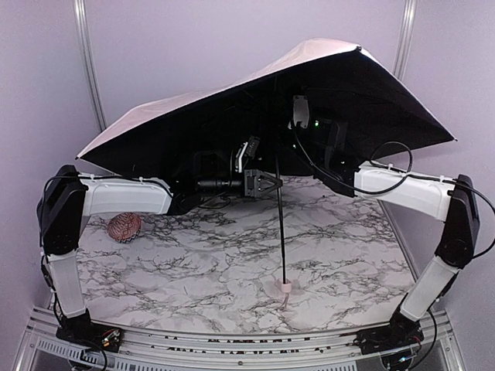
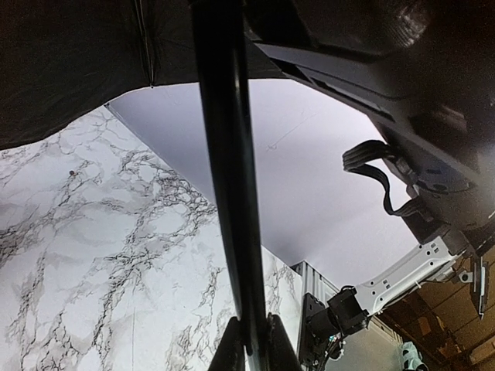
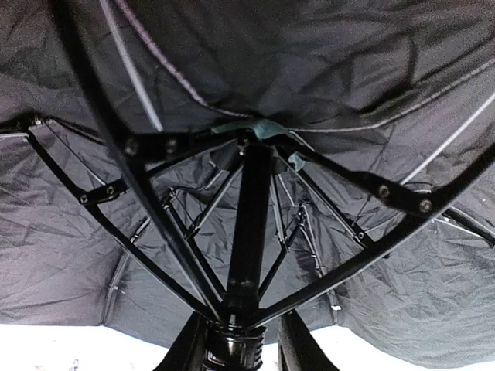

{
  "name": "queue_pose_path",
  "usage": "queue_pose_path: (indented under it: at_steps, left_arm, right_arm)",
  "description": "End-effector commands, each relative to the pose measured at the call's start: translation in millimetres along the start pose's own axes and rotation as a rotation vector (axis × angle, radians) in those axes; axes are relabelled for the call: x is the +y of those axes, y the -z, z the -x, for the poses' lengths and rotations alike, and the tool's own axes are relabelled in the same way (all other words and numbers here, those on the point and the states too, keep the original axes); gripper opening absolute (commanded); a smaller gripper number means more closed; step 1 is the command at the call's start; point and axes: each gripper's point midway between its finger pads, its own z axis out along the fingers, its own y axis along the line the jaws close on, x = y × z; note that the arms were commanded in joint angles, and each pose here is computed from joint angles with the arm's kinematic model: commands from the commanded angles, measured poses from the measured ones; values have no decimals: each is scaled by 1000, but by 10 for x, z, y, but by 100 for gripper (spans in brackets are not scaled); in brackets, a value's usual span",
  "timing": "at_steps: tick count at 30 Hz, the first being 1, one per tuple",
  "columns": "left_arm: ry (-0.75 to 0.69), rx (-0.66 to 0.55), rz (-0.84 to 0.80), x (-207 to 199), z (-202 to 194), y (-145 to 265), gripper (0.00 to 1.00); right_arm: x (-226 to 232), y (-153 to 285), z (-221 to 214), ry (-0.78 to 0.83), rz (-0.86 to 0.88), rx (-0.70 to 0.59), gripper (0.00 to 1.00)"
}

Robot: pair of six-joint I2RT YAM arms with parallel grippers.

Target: Put away the umbrella

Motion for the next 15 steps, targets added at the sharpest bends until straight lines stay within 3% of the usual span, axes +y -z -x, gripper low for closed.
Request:
queue_pose_path:
  at_steps: [1, 8, 15]
  left_arm:
    - [-95, -39, -66, -247, 141, 25, 0]
    - [-89, -61, -38, -172, 208, 50, 0]
    - [-161, -139, 20, -70, 529, 234, 0]
  right_arm:
    - [-48, -20, 97, 33, -46, -8, 27]
    - [-36, 12, -49, 37, -38, 52, 8]
    - [88, 217, -542, -2, 56, 182, 6]
